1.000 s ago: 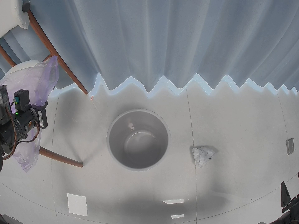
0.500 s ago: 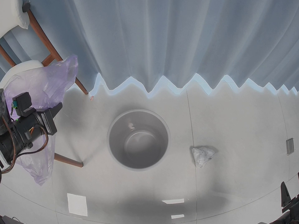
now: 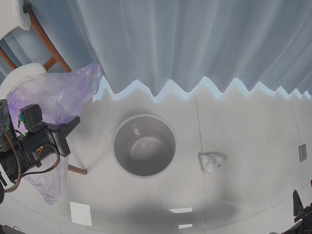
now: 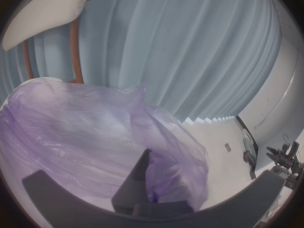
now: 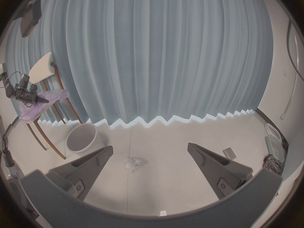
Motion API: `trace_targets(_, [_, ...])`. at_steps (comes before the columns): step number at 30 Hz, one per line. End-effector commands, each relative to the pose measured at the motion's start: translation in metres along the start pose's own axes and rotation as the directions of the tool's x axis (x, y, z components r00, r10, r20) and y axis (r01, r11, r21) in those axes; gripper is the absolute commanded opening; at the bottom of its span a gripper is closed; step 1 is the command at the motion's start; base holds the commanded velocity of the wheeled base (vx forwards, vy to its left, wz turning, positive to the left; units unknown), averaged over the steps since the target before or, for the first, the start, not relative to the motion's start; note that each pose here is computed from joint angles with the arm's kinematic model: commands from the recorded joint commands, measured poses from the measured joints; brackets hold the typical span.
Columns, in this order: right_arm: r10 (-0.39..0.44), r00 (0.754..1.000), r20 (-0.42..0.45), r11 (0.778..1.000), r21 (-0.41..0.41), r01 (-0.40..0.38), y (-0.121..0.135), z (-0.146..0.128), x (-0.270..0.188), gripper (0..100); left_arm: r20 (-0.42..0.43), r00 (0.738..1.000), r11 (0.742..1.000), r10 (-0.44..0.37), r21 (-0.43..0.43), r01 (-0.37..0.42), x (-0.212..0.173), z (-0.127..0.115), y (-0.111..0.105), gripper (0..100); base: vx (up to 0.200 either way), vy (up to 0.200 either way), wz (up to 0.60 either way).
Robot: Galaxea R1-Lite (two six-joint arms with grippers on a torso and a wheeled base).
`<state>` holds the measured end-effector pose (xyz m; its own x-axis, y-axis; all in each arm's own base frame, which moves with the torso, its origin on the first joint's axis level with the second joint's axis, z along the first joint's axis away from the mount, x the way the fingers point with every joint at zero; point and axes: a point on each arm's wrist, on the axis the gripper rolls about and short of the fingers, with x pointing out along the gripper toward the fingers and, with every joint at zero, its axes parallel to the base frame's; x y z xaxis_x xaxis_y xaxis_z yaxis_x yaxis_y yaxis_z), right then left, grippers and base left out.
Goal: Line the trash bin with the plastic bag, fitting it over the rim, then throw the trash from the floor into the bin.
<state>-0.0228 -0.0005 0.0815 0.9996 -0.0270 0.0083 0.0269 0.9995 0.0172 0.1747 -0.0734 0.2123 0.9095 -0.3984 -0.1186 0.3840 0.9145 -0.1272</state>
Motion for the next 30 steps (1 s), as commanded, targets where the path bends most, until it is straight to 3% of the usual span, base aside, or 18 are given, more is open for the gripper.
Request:
trace_targets(1, [-0.001,1.0,-0.001,1.0,0.0,0.001,0.0,-0.005,0.0,100,-0.036,0.999,1.0,-0.021,0.022,0.022,-0.001,-0.01,-0.004,0,0.0,0.0,0.0])
trace_targets(15, [0.001,1.0,-0.001,1.0,0.0,-0.001,0.0,-0.005,0.0,100,-0.063,0.997,0.998,-0.051,0.025,0.053,0.009,-0.016,-0.008,0,0.0,0.0,0.0])
trace_targets(30, [-0.001,1.0,-0.001,1.0,0.0,0.001,0.0,-0.005,0.0,100,0.01,0.994,0.994,-0.107,0.032,0.107,0.034,-0.028,-0.019,0,0.0,0.0,0.0])
